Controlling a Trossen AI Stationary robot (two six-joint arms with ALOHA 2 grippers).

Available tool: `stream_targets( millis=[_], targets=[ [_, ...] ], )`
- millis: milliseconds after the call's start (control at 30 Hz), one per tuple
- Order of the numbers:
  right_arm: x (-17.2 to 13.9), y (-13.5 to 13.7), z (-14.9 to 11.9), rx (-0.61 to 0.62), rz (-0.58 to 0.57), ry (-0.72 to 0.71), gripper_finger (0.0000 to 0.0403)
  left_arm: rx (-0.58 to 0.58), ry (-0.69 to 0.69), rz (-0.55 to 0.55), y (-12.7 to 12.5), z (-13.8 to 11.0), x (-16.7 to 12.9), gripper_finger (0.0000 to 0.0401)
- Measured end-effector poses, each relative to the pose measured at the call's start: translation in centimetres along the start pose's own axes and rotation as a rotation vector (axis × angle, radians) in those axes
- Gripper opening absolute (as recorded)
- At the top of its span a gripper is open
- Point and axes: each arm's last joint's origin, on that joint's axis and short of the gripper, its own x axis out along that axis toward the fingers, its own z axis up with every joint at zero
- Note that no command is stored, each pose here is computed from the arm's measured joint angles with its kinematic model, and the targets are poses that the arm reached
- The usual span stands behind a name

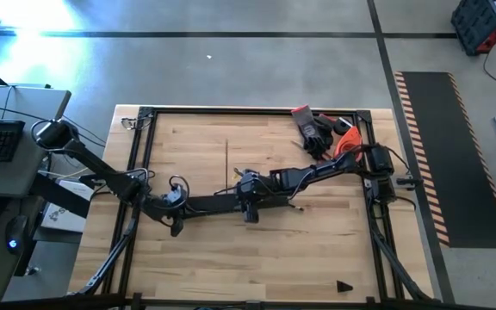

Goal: Ziptie cables
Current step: Close the black cable duct

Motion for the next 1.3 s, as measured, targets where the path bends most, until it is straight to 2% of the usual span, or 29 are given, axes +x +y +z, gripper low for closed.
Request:
stream_targets(
  millis=[233,633,867,1300],
  targets=[
    [0.0,-0.2,0.0,0.003,0.028,0.006,0.0209,-0.019,0.049,0.038,0.6,-1.0,0.7,0.0],
    [0.0,-0.1,0.1,-0.009,0.052,-0.011,0.0209,-0.03,0.001,-0.042,-0.4,0.2,0.1,0.0],
    [0.0,-0.1,0.0,-0.007,0.048,0.001,0.0209,-0.052,0.015,0.009,0.8,-1.0,0.3,0.0],
    [0.0,-0.1,-0.1,-0.008,0.044,0.007,0.0209,-0.089,0.001,-0.001,1.6,-1.8,0.5,0.0]
  ],
)
